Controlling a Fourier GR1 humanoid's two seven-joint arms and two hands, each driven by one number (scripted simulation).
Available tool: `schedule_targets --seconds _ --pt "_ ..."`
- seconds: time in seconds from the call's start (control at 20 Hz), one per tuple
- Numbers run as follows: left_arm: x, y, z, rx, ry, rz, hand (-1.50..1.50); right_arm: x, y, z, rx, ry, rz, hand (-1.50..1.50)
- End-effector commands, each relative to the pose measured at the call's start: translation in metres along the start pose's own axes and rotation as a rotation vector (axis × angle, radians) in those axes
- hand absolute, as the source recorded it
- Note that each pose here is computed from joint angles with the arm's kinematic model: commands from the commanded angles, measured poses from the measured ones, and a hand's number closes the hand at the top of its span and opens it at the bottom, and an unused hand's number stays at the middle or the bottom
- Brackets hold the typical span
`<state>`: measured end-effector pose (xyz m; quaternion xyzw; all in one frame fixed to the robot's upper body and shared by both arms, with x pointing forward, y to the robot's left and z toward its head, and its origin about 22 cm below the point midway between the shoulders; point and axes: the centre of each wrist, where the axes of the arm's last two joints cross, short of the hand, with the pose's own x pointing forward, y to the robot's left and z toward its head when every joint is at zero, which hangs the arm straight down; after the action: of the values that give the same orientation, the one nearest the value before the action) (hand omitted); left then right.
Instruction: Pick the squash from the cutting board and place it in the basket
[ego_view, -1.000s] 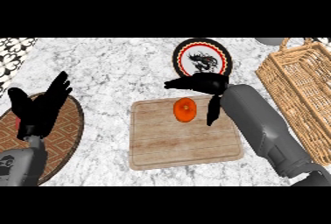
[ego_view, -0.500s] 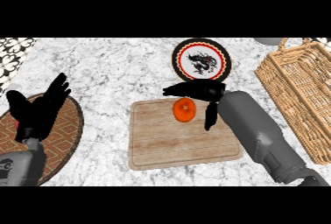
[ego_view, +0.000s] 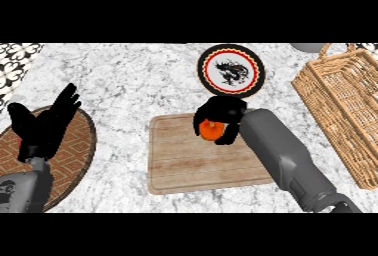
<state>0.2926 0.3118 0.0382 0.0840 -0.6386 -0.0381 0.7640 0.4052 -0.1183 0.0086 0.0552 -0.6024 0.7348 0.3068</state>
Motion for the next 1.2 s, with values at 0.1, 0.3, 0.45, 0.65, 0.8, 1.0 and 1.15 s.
schedule_targets --seconds 0.1,0.3,0.45,0.65,0.8,1.0,1.15 --pt "-0.008 0.005 -0.01 0.016 -0.002 -0.002 0.0 0.003 0.042 -0.004 0.019 -0.026 0.013 1.5" --pt "0.016 -0.003 -0.007 0.012 -0.003 -0.004 0.0 -0.001 0.032 0.002 0.047 -0.048 0.033 1.5" --pt "-0.004 0.005 0.001 0.003 0.006 0.008 0.0 -0.01 0.015 0.008 -0.165 0.401 -0.154 1.5" --pt "-0.007 0.015 0.004 0.061 0.016 -0.002 0.0 -0.036 0.026 0.054 -0.435 0.795 -0.367 1.5" --pt "-0.006 0.014 0.003 0.054 0.012 0.0 0.0 -0.033 0.023 0.044 -0.61 1.028 -0.517 1.5" --pt "-0.004 0.008 0.002 0.021 0.006 -0.007 0.0 -0.013 -0.027 0.013 -1.039 1.153 -0.646 1.5" --pt "0.005 0.0 -0.005 -0.028 -0.016 -0.003 0.0 0.001 -0.071 0.007 -1.352 1.181 -0.566 1.5"
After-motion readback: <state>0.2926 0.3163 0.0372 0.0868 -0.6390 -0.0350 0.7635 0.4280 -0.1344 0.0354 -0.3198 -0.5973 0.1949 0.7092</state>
